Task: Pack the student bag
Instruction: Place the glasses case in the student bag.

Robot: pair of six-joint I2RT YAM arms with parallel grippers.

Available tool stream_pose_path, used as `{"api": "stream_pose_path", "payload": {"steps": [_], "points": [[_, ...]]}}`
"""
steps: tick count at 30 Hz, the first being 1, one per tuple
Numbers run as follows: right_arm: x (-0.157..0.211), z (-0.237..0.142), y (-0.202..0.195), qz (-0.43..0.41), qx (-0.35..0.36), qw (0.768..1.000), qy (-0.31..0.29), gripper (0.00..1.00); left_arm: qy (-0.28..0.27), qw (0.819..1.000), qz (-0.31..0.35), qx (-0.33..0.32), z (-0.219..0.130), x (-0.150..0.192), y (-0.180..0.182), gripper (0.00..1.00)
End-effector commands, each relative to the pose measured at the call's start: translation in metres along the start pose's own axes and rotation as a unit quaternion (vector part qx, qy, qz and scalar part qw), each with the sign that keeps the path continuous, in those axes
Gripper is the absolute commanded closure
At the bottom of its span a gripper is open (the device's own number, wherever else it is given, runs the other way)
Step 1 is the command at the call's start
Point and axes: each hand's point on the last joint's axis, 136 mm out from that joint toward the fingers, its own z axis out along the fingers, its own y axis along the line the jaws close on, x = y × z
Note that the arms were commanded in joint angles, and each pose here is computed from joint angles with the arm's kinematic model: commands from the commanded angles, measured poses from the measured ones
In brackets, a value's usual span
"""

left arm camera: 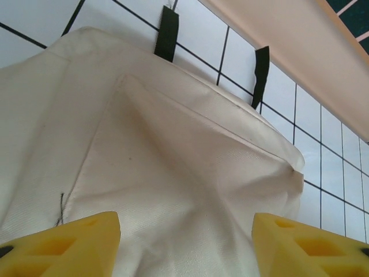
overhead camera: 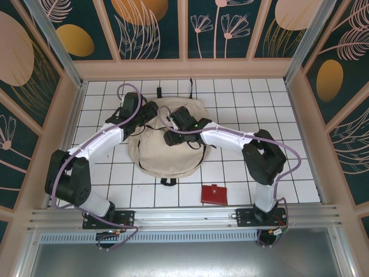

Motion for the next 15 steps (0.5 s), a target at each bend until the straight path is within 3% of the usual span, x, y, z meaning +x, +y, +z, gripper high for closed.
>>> {"api": "stream_pose_path", "payload": {"steps": [1, 6, 11, 15], "points": [[-0.022, -0.004, 0.002, 0.011, 0.016, 0.999, -0.028, 0.43, -0.001, 1.000, -0.001, 0.019, -0.007, 0.003, -0.003, 0.38], [-0.016, -0.016, 0.000, 0.048, 0.022, 0.998, -0.015, 0.28, 0.021, 0.999, 0.008, 0.042, -0.011, 0.012, -0.010, 0.42], [-0.007, -0.063, 0.016, 0.101, -0.044, 0.993, -0.042, 0.15, 0.030, 0.998, 0.014, 0.053, -0.016, 0.017, -0.011, 0.38], [0.010, -0.080, 0.009, 0.145, -0.047, 0.987, -0.049, 0.14, 0.026, 0.999, 0.010, 0.043, -0.019, 0.022, 0.000, 0.37]]}}
